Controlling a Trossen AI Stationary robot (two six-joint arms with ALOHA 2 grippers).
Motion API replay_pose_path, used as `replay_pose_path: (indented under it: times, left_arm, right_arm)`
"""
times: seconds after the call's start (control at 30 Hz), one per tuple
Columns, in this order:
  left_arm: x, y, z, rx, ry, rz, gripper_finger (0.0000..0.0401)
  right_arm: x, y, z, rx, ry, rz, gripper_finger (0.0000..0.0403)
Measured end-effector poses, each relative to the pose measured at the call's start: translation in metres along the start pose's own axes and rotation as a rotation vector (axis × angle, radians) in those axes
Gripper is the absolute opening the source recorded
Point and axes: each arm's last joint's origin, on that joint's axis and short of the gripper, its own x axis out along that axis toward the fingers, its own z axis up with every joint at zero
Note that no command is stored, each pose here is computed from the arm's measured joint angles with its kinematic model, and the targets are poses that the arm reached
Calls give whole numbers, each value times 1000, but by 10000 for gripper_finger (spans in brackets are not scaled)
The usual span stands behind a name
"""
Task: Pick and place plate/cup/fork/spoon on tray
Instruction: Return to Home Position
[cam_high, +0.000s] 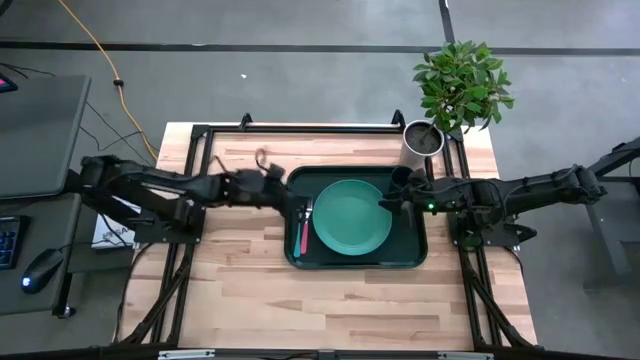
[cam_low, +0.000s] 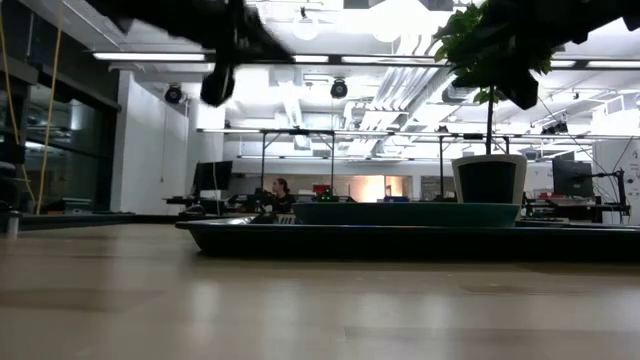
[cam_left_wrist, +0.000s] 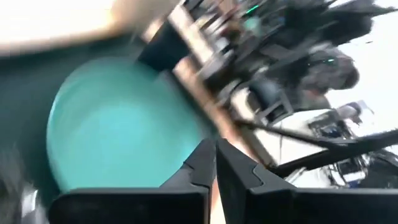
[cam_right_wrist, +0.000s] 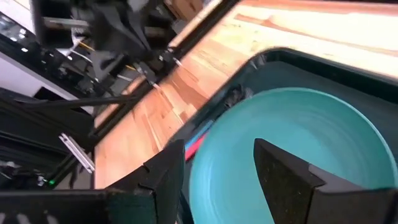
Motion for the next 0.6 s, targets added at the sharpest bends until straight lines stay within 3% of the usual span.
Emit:
replay_pose_path:
  times: [0.2, 0.4, 0.6]
  left_arm:
    - [-50, -27, 31, 257, -186, -145, 1]
    - [-97, -39, 45, 377, -326, -226, 0]
    - [-128, -41, 45, 501, -356, -247, 0]
  right_arm:
    - [-1, 7, 6, -16, -52, 86, 184]
    - [-4, 20, 18, -72, -155, 241, 179]
    - [-9, 26, 25, -88, -214, 323, 113]
